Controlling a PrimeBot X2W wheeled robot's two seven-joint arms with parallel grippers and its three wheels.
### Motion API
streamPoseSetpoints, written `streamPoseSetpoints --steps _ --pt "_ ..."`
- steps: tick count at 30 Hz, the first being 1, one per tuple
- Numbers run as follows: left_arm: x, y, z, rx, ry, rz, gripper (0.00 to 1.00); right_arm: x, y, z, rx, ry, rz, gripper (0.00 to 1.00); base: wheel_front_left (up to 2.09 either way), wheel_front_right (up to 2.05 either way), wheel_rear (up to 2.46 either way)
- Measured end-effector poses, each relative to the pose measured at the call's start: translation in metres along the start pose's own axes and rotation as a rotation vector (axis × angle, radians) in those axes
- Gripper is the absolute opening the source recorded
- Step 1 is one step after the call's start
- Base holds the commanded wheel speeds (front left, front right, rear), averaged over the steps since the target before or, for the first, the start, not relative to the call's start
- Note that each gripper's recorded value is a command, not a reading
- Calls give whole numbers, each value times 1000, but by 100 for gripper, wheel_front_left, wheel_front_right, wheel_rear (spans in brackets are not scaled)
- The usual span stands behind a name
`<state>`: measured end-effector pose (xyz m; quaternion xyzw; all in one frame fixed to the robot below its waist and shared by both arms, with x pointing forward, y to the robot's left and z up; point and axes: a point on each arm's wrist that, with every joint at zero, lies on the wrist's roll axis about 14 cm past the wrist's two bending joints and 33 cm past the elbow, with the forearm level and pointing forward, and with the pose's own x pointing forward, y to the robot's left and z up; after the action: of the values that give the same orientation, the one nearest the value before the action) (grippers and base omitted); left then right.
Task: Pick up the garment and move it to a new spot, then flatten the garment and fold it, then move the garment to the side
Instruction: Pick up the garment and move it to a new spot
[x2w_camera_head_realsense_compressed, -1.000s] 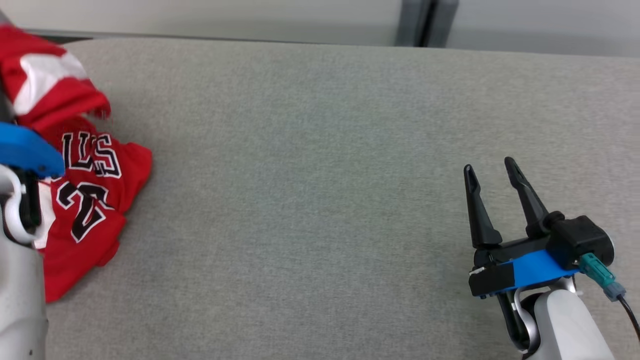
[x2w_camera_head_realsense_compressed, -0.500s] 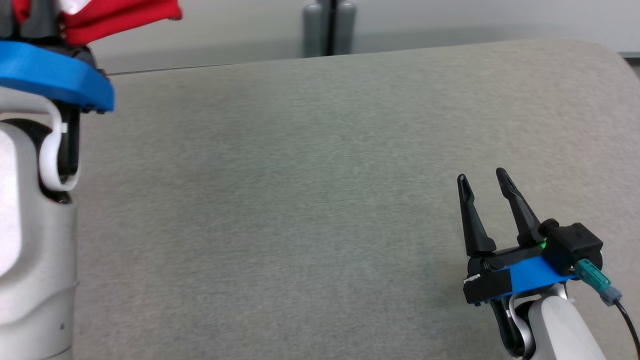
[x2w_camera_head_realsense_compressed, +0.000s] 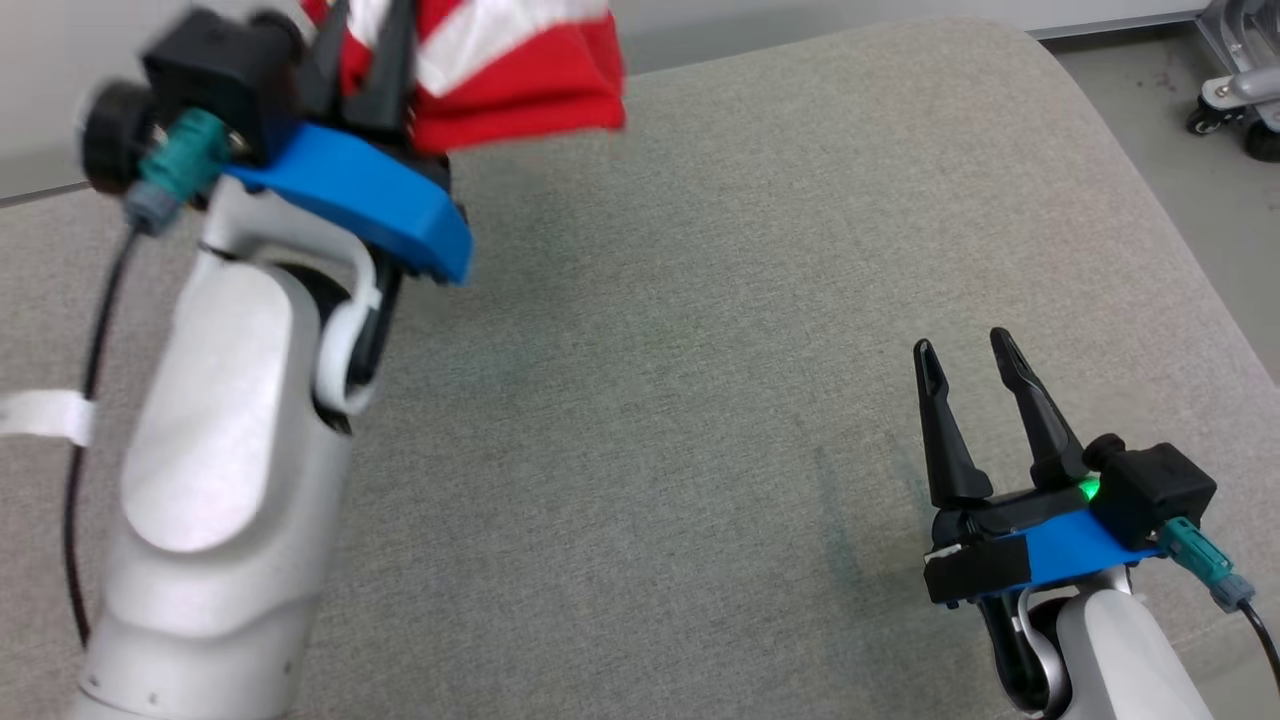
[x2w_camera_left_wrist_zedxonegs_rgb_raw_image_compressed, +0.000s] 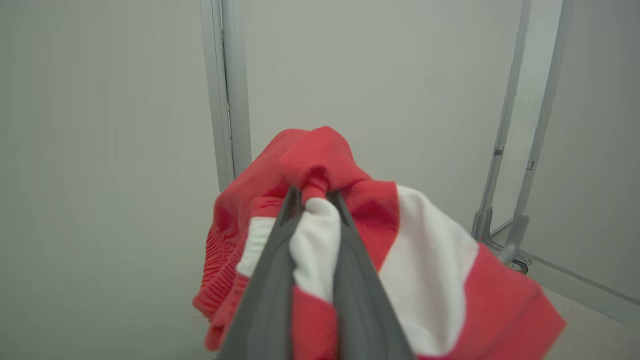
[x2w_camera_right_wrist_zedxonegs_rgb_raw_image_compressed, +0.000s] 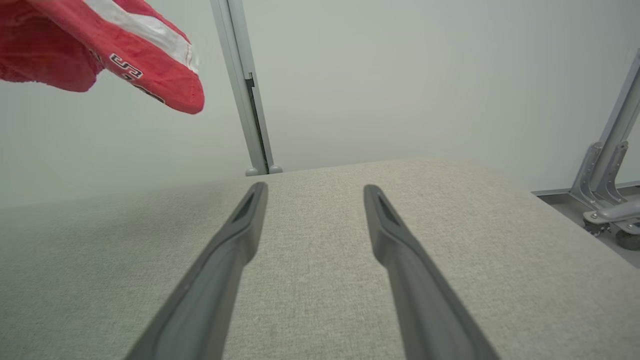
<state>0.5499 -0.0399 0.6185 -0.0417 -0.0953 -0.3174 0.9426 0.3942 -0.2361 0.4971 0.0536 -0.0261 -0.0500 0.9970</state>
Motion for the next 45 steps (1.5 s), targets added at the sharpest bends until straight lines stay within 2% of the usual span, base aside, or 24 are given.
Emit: streamPoseSetpoints --steps 9,16,17,18,19,23,28,35,45 --pt "-46 -23 -112 -127 251 11 0 0 -3 1 0 -3 -8 100 0 0 0" --pt "-103 -44 -173 -173 424 11 0 6 11 0 0 -6 31 100 0 0 0" --pt "-108 -44 -174 -172 423 14 30 7 13 0 2 -7 39 100 0 0 0" --pt "-111 -45 -174 -166 420 14 98 8 16 0 5 -8 48 100 0 0 0" --pt "-113 -45 -173 -160 414 16 100 8 20 0 8 -9 57 100 0 0 0" --pt "-115 -38 -157 -158 338 61 100 9 32 0 18 -10 90 100 0 0 0" --pt "-123 -11 -133 -132 258 159 100 8 41 1 31 -13 116 100 0 0 0" --pt "-154 35 -97 -74 164 310 100 5 56 2 39 -15 155 100 0 0 0" --pt "-222 73 -67 -6 109 495 100 2 73 7 42 -29 203 100 0 0 0"
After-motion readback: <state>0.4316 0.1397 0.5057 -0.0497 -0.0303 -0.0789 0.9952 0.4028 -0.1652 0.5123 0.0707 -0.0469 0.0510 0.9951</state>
